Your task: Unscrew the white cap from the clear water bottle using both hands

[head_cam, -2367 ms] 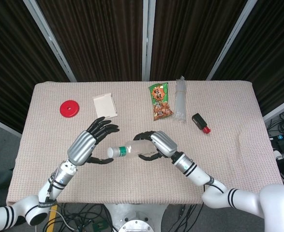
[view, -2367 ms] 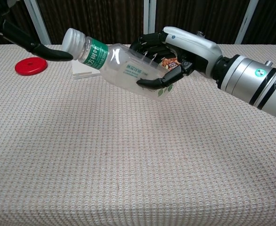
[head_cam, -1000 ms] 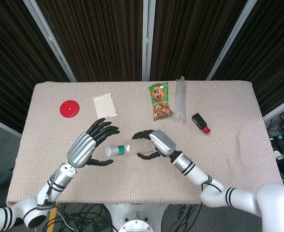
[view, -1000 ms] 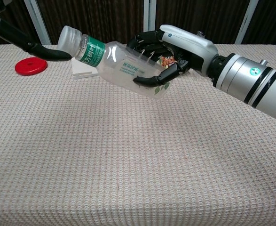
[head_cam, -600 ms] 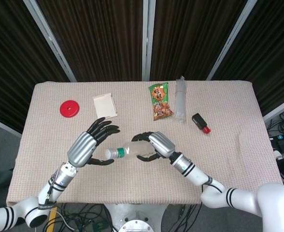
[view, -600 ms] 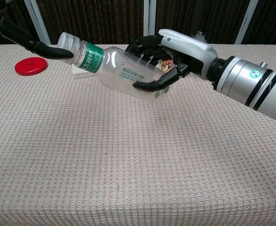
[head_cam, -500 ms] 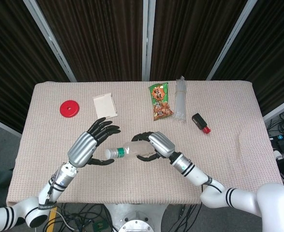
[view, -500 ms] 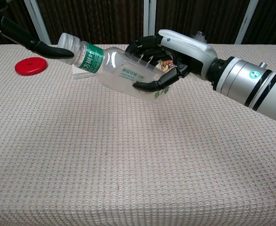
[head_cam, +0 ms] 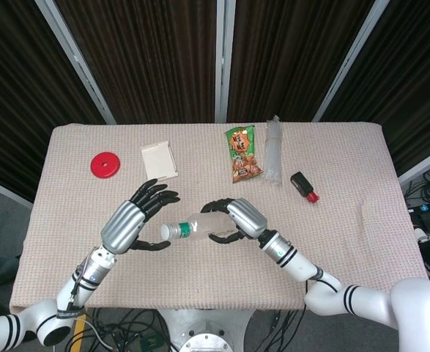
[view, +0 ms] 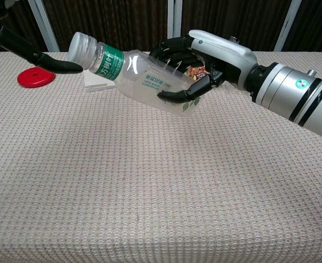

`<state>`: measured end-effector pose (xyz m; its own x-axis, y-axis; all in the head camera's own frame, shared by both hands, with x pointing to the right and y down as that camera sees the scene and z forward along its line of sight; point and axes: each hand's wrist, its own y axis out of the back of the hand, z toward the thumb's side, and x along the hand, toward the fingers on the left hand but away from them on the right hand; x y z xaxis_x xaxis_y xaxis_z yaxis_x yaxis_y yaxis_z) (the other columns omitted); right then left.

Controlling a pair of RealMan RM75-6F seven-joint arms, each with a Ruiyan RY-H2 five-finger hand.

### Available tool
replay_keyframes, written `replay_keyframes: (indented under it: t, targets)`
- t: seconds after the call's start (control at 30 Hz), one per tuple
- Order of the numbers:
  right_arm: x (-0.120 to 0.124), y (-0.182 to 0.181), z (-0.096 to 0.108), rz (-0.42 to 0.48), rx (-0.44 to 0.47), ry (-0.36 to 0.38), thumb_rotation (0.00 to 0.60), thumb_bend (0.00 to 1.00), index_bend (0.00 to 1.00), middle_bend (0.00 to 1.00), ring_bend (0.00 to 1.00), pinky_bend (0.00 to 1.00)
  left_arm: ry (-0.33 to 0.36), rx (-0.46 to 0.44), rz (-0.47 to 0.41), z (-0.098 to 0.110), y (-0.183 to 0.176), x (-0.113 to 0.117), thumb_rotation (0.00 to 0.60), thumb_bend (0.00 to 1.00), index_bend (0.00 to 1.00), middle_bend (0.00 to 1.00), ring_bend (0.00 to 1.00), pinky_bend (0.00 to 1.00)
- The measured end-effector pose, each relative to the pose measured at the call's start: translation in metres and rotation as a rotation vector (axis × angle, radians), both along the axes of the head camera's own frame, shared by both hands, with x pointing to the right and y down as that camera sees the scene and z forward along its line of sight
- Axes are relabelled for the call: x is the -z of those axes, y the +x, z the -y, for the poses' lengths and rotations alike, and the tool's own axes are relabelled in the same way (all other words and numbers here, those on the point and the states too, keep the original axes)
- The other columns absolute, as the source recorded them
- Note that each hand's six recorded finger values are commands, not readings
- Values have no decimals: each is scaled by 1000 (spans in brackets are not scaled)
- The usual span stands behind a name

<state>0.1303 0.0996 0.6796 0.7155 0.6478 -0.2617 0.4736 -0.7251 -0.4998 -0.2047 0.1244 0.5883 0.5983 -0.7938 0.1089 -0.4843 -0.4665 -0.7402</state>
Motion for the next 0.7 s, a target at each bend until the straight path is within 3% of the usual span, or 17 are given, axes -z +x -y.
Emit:
replay_keyframes:
  t: [0.53, 0.7]
  targets:
    - [0, 1, 1, -5, -1, 3, 600, 464, 631, 528, 378, 461, 17, -26, -5, -2, 7, 5, 600, 0, 184, 163, 80, 39]
    - [0, 4, 2, -4, -8, 2, 600, 464, 631, 528, 378, 461, 8, -27, 13, -8, -1, 2, 600, 0, 266, 163, 80, 41]
